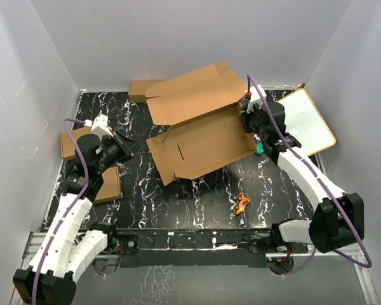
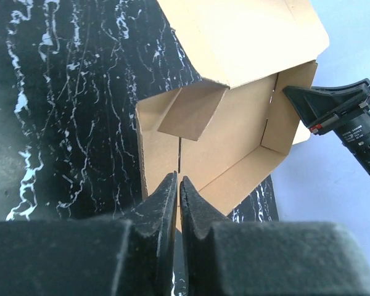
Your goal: Fold the paper box
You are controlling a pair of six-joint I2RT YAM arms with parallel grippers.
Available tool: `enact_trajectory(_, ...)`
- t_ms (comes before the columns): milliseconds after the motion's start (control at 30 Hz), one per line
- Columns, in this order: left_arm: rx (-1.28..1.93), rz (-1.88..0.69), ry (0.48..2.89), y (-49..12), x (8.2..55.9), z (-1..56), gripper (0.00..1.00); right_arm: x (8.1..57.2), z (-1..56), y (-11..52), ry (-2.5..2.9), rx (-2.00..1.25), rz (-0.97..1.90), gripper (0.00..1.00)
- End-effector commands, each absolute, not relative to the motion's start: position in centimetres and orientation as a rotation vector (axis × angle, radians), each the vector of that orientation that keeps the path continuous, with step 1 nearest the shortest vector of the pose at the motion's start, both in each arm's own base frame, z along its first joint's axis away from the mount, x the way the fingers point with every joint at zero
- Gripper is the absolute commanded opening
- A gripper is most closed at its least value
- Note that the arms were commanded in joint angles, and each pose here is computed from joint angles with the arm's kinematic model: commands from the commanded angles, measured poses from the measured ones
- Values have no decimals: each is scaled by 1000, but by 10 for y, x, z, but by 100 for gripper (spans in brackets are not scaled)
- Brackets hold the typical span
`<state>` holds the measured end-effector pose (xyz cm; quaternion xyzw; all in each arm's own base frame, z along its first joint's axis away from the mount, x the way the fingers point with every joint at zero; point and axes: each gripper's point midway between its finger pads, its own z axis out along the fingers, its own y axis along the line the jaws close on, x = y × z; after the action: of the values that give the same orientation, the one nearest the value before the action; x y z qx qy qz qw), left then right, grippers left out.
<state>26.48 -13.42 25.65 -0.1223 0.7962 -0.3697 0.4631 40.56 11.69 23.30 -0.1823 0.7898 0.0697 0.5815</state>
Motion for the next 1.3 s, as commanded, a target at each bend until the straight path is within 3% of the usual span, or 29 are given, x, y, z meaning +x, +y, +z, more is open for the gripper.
enact_trajectory(0, -254, -1006, 1896, -150, 281, 276, 3, 411, 277, 113, 1694, -396, 165, 8)
enact_trajectory(400, -205, -1001, 1915, -183, 310, 268, 1, 408, 272, 113, 1696, -393, 196, 8)
enact_trajectory(733, -176, -938, 2036, -213, 313, 223, 0, 407, 269, 117, 1705, -399, 226, 8)
enact_trajectory(1267, -196, -908, 1910, -268, 335, 230, 3, 399, 252, 120, 1745, -385, 285, 8)
